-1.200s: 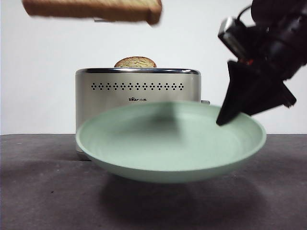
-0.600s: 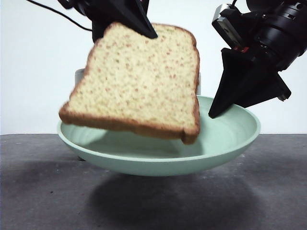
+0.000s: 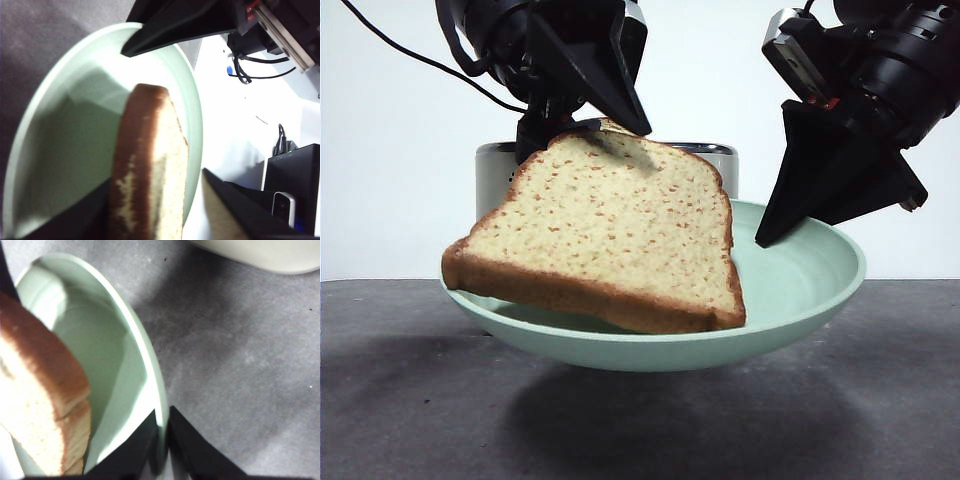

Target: Take the bread from the toaster,put the bread on the plate,put the plate on the table

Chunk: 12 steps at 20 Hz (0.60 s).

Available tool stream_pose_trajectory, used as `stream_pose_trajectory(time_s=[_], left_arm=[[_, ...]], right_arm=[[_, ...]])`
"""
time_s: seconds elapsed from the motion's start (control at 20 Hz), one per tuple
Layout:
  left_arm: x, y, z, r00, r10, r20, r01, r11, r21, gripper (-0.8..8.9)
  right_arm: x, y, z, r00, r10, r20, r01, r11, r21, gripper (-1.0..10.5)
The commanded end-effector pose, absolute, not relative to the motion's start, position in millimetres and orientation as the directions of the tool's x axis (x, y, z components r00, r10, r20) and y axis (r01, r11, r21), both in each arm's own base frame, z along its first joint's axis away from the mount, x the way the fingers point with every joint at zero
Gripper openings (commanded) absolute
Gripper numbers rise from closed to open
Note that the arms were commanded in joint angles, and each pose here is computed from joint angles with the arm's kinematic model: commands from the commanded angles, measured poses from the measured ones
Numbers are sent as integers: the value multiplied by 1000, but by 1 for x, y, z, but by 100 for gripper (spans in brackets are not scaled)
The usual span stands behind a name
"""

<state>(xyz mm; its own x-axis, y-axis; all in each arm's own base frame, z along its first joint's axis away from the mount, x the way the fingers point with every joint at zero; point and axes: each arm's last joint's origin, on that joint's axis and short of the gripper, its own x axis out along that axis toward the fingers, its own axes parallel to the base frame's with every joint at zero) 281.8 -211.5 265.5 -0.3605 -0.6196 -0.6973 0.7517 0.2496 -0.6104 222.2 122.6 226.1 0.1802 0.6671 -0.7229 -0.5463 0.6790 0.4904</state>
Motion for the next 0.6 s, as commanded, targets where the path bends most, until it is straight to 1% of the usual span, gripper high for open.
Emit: stream_pose_trajectory(time_s=[0.05, 0.25, 0.35, 0.5, 0.6], left_arm=[[283, -217, 265, -370, -615, -696, 735, 265, -624, 300], [285, -218, 267, -315, -559, -767, 753, 345, -560, 300], [283, -222, 268, -275, -511, -814, 768, 393, -506, 300], [278, -233, 276, -203, -443, -873, 818, 414, -400, 300], [274, -241, 284, -142, -395, -908, 842, 435, -321, 300]], right_arm=[[223, 125, 227, 168, 681, -713, -542, 668, 510, 5], [222, 125, 226, 154, 673, -724, -531, 674, 513, 5], [221, 124, 226, 150, 670, -727, -531, 675, 513, 5], [222, 124, 225, 152, 669, -728, -531, 676, 510, 5], [222, 124, 225, 168, 650, -741, -528, 694, 489, 5]])
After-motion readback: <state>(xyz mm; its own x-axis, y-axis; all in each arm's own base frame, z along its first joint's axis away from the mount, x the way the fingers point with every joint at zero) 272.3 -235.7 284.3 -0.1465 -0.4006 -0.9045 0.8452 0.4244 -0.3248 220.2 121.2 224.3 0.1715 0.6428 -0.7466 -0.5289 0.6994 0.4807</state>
